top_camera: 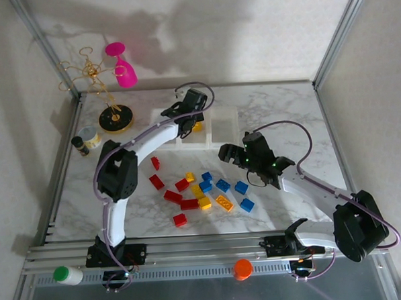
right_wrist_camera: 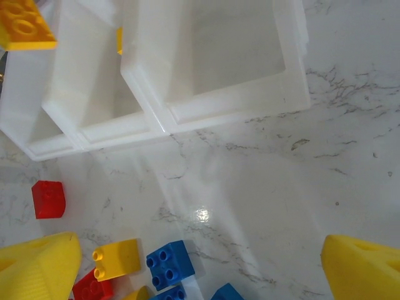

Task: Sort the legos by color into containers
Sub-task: Place the lego in the container, then pick up the lego from the center of the table.

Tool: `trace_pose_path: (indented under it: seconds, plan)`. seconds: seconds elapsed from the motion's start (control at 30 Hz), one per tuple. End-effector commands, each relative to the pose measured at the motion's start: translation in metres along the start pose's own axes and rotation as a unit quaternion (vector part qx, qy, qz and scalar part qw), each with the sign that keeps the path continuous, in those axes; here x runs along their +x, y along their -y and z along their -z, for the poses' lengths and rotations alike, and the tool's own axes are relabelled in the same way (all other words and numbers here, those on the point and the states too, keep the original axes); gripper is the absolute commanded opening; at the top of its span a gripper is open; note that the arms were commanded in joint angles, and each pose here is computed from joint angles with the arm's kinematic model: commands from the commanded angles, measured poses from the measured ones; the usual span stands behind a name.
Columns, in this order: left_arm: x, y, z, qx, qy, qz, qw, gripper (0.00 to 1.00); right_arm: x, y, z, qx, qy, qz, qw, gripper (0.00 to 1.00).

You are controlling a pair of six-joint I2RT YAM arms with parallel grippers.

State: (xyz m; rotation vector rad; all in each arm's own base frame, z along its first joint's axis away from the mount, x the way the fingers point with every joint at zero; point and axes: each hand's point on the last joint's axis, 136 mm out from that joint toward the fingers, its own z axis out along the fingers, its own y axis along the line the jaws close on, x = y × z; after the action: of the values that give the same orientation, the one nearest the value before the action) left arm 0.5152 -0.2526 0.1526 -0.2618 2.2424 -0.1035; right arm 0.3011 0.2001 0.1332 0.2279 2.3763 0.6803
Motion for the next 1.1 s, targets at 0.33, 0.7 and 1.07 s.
trace_pose_path:
  seconds: [0.33,0.7,1.07]
  plan:
    - [-0.019,0.004,0.022,0.01,0.001,-0.035,0.999,0.51,-0.022,-0.011,0.005,0.004,0.024,0.034,0.999,0.99]
    - [0.062,0.0,0.098,0.099,-0.09,-0.061,0.989,0.53,0.012,0.016,0.023,0.032,-0.028,0.045,0.998,0.99]
    - [0.163,0.0,0.136,0.123,-0.18,-0.13,0.967,0.56,0.047,0.046,0.043,0.058,-0.067,0.014,0.996,0.98]
